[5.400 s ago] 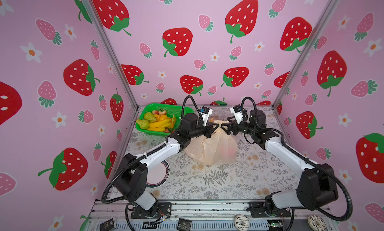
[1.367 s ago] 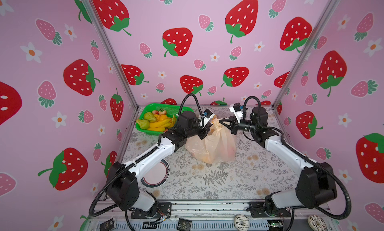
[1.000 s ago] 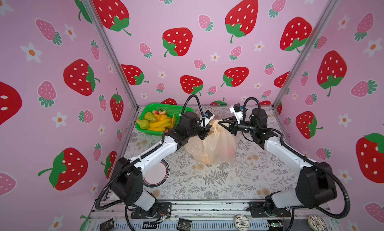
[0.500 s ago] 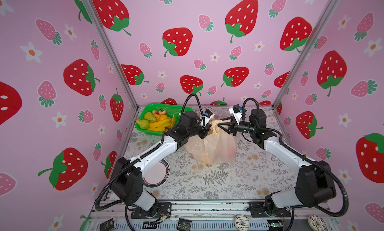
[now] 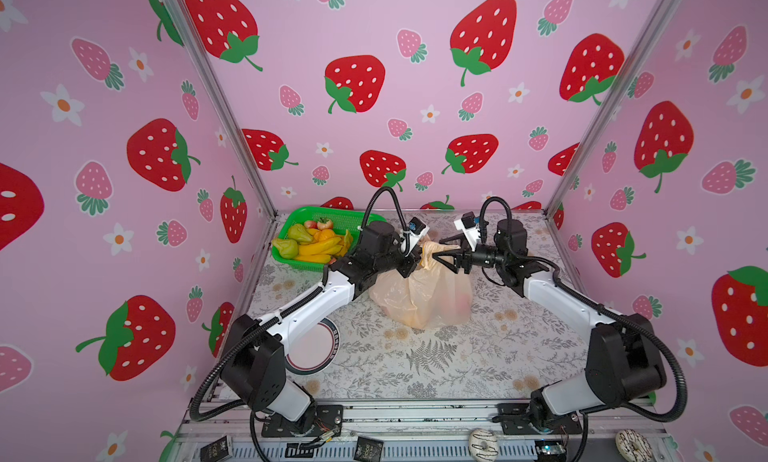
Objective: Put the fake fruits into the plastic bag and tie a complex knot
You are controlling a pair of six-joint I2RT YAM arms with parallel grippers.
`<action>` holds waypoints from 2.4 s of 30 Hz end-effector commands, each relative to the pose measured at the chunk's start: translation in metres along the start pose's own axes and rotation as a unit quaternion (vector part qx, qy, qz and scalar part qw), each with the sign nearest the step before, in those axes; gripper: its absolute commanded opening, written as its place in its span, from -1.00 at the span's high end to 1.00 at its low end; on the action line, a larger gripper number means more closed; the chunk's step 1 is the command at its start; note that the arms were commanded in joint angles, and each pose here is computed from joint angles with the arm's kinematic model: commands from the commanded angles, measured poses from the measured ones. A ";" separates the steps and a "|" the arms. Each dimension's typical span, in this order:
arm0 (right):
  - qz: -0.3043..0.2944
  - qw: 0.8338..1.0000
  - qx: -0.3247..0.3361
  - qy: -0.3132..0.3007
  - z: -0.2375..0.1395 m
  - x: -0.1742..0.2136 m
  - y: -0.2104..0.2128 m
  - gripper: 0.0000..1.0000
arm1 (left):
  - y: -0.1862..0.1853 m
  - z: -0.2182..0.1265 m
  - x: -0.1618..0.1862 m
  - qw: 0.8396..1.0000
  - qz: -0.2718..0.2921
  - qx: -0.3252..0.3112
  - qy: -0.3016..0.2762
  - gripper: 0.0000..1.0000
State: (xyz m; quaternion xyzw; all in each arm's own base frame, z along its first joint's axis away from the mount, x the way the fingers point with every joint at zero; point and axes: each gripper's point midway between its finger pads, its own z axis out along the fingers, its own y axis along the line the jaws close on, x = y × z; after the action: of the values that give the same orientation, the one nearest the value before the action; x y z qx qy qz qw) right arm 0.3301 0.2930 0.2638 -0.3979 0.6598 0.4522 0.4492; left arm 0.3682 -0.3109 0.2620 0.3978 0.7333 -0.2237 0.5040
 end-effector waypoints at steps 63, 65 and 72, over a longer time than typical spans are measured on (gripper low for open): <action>-0.181 0.983 0.045 0.001 -0.008 -0.025 0.028 1.00 | -0.015 -0.033 -0.020 0.983 0.120 0.112 0.081 -0.20; -0.180 0.983 0.043 -0.001 -0.008 -0.026 0.029 1.00 | -0.016 -0.038 -0.023 0.984 0.119 0.114 0.068 -0.24; -0.177 0.983 0.040 0.000 -0.007 -0.024 0.032 1.00 | -0.029 -0.045 -0.039 0.982 0.107 0.156 0.027 -0.46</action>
State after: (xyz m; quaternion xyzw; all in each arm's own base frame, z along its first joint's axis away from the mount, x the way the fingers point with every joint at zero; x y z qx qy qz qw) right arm 0.3137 0.2989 0.2782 -0.4832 0.6193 0.3403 0.5169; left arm 0.3351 -0.3016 0.3066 0.5402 0.6792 -0.2405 0.4347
